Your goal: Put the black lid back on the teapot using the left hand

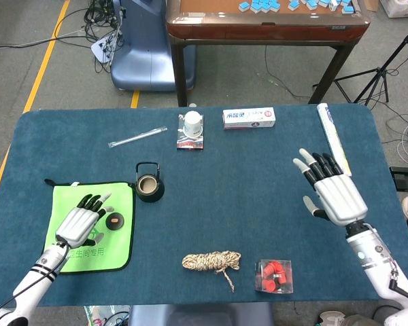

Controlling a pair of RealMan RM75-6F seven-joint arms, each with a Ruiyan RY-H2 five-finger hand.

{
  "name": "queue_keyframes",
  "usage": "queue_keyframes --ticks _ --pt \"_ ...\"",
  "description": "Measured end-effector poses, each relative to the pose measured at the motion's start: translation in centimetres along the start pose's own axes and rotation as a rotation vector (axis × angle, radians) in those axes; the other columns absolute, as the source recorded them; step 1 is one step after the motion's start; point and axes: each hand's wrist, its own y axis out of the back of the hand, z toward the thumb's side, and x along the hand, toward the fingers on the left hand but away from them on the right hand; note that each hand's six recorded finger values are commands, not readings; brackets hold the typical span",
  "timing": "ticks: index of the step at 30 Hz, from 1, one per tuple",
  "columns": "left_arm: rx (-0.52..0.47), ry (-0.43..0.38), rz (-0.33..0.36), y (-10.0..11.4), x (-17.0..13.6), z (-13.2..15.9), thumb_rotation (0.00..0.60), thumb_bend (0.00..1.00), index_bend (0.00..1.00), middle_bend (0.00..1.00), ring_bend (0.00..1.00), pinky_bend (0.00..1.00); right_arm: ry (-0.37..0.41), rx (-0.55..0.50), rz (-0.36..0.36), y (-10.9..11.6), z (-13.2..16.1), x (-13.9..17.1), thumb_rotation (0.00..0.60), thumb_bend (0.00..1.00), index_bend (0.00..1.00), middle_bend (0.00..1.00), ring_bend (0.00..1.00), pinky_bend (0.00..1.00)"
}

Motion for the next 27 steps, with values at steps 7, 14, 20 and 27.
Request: queue_keyframes --ticks 7,14,20,27 --pt "-0.008 -0.005 -0.01 -0.5 1.1 -0.3 0.6 0.33 0.24 0.0 0.0 0.0 0.001 0.005 0.01 -0.3 0.2 -0.7 0.6 0.41 0.0 0.0 0.0 0.0" --pt "-0.013 -0.001 -0.025 -1.3 1.8 -0.7 0.6 0.33 0.22 0.0 0.0 0.0 -0.001 0.009 0.019 -0.6 0.3 -1.1 0.6 0.41 0.0 0.0 0.0 0.0" --pt "-0.012 0.001 -0.042 -1.9 2.5 -0.9 0.6 0.33 0.2 0.0 0.0 0.0 -0.009 0.014 0.029 -1.0 0.2 -1.3 0.6 0.41 0.0 0.0 0.0 0.0" --pt "-0.008 0.005 -0.049 -2.5 3.0 -1.2 0.6 0.33 0.2 0.0 0.0 0.0 -0.013 0.018 0.035 -1.1 0.3 -1.5 0.6 0.41 0.0 0.0 0.0 0.0"
